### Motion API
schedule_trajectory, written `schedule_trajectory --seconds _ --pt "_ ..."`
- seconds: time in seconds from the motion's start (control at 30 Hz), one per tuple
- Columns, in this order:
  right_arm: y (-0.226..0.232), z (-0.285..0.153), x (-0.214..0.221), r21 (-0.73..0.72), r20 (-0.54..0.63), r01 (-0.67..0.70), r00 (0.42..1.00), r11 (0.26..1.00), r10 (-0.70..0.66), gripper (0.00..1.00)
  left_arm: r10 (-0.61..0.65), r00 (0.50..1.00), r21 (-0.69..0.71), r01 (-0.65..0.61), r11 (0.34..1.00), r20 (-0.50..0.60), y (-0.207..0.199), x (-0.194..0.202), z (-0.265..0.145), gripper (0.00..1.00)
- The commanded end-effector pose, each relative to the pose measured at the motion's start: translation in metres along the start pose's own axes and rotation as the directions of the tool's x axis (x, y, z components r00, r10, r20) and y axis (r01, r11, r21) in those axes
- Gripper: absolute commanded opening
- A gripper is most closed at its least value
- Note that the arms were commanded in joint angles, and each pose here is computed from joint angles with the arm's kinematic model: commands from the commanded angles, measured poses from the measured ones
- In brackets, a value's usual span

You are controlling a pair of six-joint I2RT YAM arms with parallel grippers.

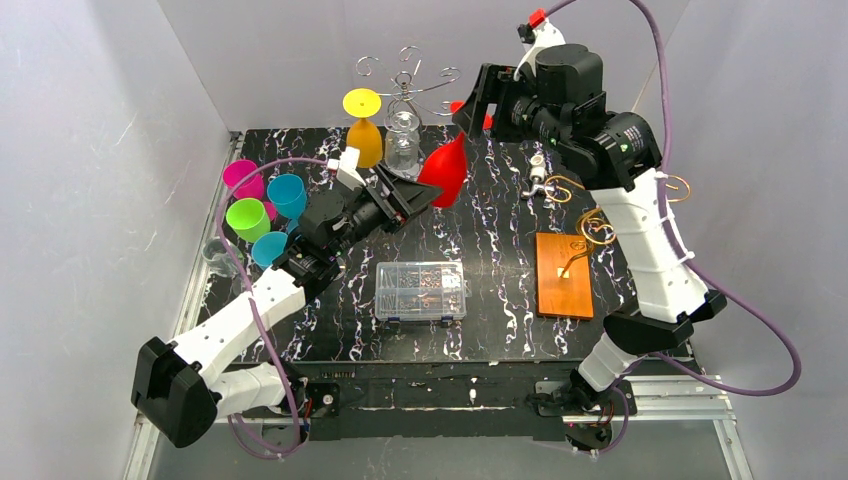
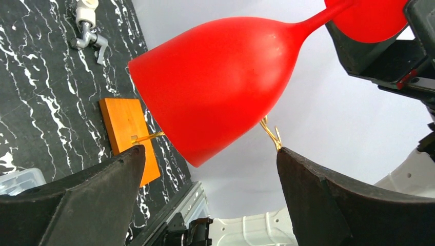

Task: Take the wine glass off the wine glass rack
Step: Place the wine glass at the center of the board.

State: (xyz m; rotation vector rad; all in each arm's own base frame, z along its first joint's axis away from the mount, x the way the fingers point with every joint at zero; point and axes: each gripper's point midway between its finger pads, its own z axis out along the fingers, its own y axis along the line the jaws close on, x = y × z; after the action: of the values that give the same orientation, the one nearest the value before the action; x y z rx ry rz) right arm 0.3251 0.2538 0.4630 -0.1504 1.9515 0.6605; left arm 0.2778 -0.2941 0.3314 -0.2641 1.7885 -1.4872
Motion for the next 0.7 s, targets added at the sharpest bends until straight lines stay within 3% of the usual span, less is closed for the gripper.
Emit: schedule_trajectory --seconds 0.0,0.13,0.37,0.53,0.67 --pt "0.015 -0.014 -0.022 -0.069 0.068 -0.048 0.996 0.996 0.053 0.72 -0.005 0.998 0.158 -0.004 0.987 0.057 -0.032 -0.016 -0.008 0.99" --pt "0.022 -0.018 -0.022 -0.108 0.064 -0.080 0.994 0.991 0.087 0.72 0.001 0.997 0.238 -0.020 0.971 0.077 -0.051 -0.022 -0.015 0.99" --pt "0.028 -0.032 -0.034 -0.167 0.085 -0.130 0.986 0.977 0.146 0.73 -0.039 0.994 0.353 -0.001 0.935 0.105 -0.086 -0.033 -0.034 0.90" --pt "0.032 -0.046 -0.044 -0.239 0.109 -0.183 0.971 0.954 0.213 0.74 -0.099 0.987 0.423 0.036 0.905 0.126 -0.109 -0.044 -0.050 0.78" --pt "0.038 -0.054 -0.046 -0.302 0.105 -0.229 0.957 0.926 0.271 0.73 -0.133 0.980 0.461 0.050 0.886 0.149 -0.125 -0.054 -0.059 0.62"
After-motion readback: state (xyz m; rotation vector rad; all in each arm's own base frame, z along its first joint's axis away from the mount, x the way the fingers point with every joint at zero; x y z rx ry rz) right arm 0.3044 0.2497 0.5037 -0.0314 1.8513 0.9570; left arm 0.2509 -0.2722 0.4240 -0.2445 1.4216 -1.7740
